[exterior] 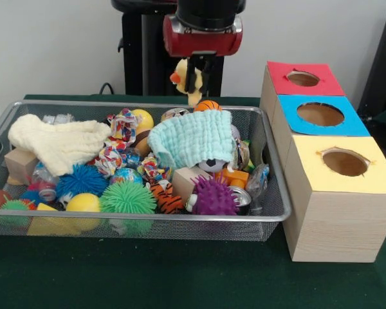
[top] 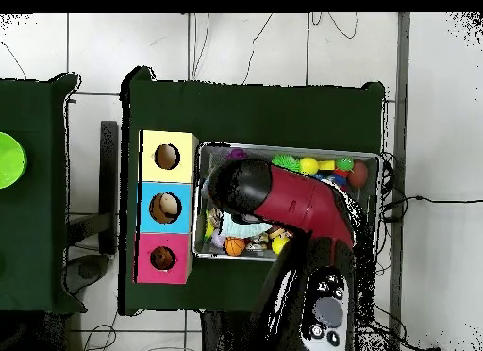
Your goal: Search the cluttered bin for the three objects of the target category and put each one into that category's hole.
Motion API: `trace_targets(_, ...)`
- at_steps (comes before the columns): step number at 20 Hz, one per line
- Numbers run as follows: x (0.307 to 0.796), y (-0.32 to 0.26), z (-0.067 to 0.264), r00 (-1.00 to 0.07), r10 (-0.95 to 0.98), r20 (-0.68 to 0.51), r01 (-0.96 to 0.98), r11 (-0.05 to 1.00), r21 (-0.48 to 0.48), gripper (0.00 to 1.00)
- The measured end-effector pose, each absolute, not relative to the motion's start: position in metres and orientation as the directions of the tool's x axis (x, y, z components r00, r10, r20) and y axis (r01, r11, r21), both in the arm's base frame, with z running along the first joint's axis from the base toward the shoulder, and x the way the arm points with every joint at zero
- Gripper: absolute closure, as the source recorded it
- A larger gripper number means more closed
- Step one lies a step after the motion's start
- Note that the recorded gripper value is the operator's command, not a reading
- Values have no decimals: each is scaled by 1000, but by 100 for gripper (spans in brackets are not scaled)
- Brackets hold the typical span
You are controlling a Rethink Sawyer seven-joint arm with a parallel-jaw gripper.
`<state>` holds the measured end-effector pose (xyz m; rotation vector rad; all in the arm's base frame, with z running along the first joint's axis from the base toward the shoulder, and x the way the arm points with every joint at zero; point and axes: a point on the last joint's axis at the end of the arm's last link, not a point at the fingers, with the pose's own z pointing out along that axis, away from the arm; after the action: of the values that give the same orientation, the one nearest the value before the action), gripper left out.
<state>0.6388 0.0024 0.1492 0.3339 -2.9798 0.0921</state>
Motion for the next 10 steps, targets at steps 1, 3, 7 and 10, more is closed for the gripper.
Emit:
trace_targets(1, 640, 5, 157, -972, -193, 134, -202, 978, -50, 100)
trace_targets(3, 642, 10, 169, -981, -156, 113, -163, 985, -57, 100)
trace_targets(7, 638, 17, 181, -990, -106, 96, -112, 992, -56, 100)
trace_targets(10, 624, 28, 189, -996, -48, 82, -52, 997, -52, 100)
